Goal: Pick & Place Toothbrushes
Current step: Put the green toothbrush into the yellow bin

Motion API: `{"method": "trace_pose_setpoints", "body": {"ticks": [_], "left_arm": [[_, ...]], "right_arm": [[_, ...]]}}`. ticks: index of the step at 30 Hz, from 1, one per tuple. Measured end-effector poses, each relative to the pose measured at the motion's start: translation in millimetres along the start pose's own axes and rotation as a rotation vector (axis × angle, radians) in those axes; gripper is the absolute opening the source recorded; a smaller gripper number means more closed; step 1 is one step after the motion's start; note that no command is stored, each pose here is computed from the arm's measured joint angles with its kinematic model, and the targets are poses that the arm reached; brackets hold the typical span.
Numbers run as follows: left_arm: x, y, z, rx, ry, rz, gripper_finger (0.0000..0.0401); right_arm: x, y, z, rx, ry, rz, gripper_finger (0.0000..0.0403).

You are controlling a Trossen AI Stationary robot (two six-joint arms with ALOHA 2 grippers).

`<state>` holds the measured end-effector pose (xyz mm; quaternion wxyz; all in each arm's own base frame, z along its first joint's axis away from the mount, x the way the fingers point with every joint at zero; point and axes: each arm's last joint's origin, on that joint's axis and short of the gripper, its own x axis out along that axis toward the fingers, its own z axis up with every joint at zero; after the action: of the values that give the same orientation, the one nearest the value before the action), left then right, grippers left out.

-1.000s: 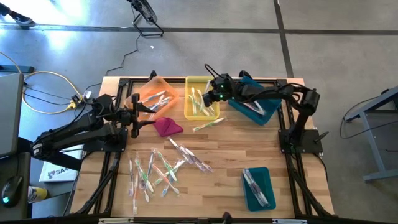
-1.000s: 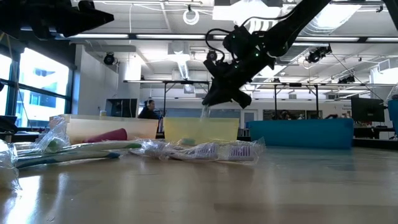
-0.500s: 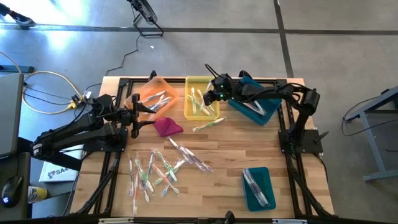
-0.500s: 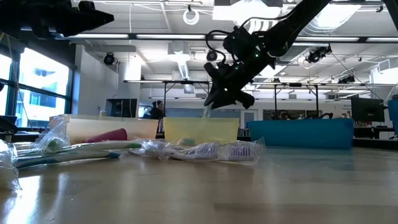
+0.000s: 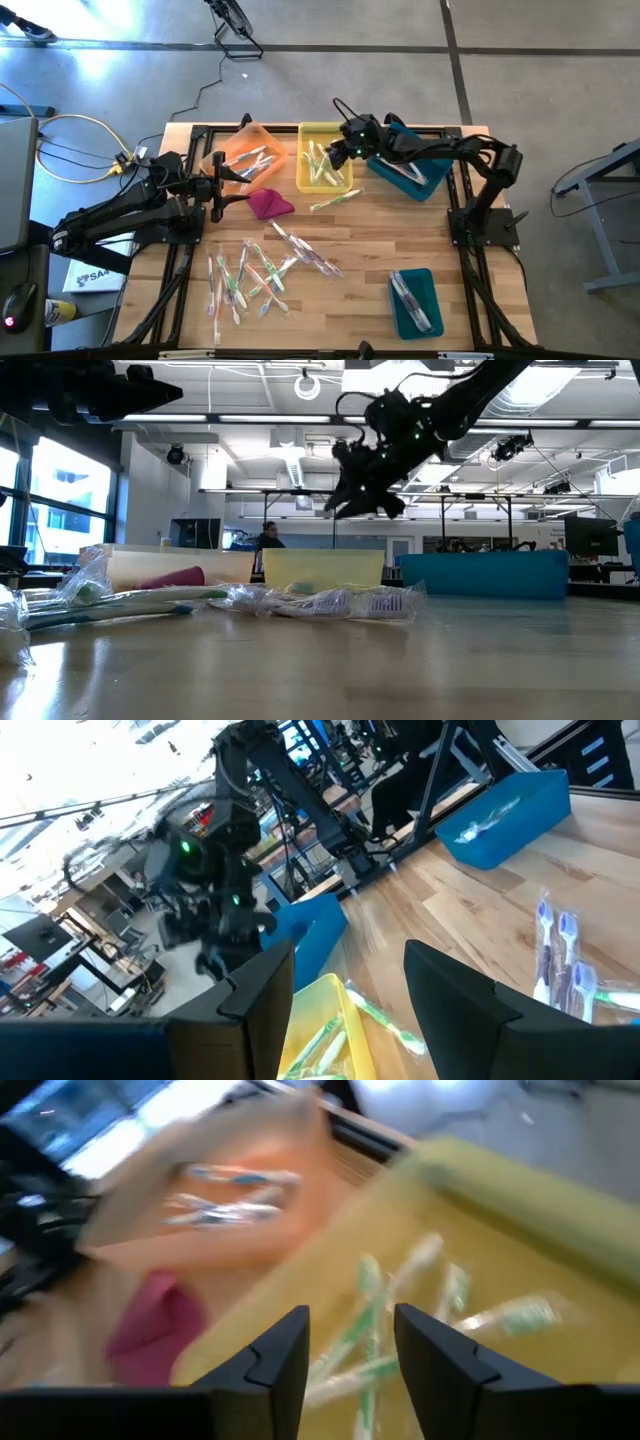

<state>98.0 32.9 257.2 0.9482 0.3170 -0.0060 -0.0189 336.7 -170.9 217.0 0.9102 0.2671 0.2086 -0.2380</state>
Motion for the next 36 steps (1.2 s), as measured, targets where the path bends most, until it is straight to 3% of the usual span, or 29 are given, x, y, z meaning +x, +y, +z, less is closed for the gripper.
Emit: {"method": "trace_pose_setpoints", "body": {"ticks": [6,14,24,30,36], "left_arm": [[0,0,0,-0.019,0.001,-0.001,0.0184],[0,0,0,-0.104,0.002,-0.001,0.0184],[0,0,0,-0.095,0.003,0.001,0.0184],[0,0,0,-0.183,0.002,0.001,0.0184],[0,0,0,-0.180,0.002,0.001,0.0184]], "right_arm": [[-27,28,13,-0.214,-0.049,0.166,0.0097],[-59,63,11,-0.413,-0.048,0.296,0.0014],[-72,84,-2,-0.476,-0.009,0.315,0.0003],[-68,82,-20,-0.480,0.009,0.286,0.0004],[-64,83,-39,-0.466,-0.006,0.325,0.0004]]}}
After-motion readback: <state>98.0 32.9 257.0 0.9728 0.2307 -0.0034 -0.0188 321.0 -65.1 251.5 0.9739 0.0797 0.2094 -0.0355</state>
